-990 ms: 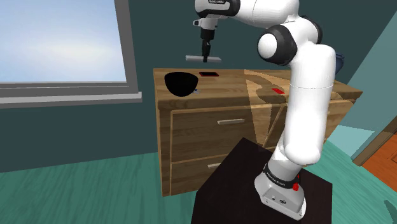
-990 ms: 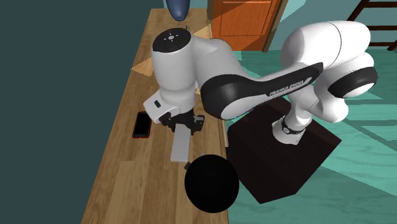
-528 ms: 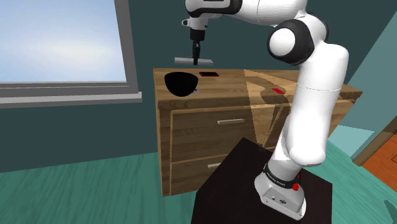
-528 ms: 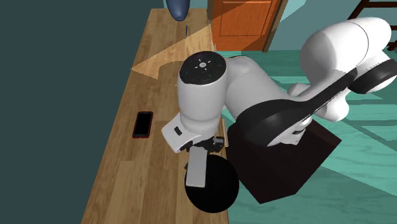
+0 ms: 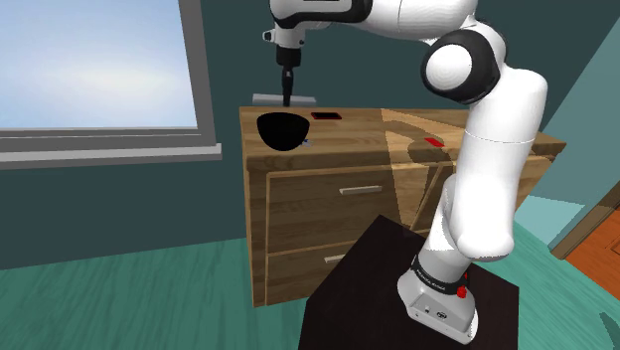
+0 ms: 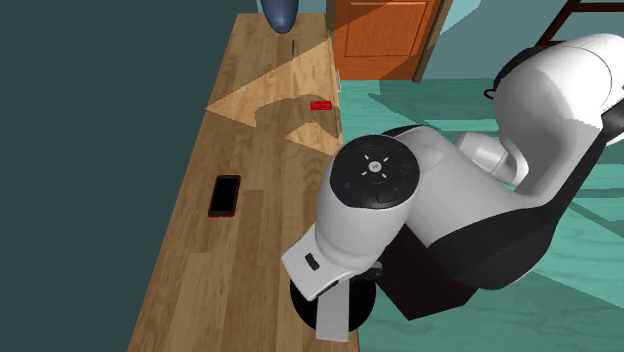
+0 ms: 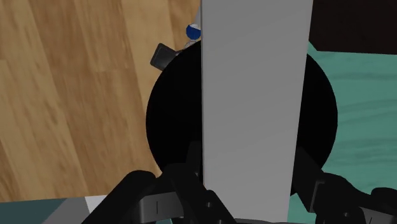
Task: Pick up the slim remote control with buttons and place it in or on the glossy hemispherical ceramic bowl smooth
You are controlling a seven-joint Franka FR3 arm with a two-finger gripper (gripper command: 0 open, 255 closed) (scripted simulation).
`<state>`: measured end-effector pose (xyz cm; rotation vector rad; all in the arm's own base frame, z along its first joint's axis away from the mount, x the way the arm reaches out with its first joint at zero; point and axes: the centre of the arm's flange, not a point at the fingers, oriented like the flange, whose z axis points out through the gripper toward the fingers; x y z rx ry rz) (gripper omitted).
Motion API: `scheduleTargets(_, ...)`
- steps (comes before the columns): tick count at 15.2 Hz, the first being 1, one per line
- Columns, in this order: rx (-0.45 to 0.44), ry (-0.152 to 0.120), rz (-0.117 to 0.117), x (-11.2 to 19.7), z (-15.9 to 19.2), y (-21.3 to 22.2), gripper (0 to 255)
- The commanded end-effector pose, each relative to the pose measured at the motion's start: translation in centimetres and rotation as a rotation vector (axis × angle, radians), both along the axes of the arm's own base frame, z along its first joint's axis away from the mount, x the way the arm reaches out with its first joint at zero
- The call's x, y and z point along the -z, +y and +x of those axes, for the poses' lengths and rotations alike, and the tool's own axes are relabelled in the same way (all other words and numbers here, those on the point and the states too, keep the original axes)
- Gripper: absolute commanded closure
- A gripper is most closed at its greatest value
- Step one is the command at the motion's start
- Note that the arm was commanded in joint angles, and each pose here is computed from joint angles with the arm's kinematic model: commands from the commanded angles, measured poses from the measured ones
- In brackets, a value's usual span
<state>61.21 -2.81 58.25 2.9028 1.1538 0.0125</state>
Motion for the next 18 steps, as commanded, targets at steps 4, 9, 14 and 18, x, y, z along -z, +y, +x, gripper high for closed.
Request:
scheduleTargets(4,0.001,-0.001,0.000,2.5,0.0,0.2,255)
scheduleTargets(9,0.001,-0.001,0.000,5.2,0.0,0.2,255)
scheduleTargets(14,0.001,-0.001,0.000,6.5,0.0,0.2,255)
scheduleTargets(18,0.001,-0.001,0.000,6.5,0.0,0.2,255)
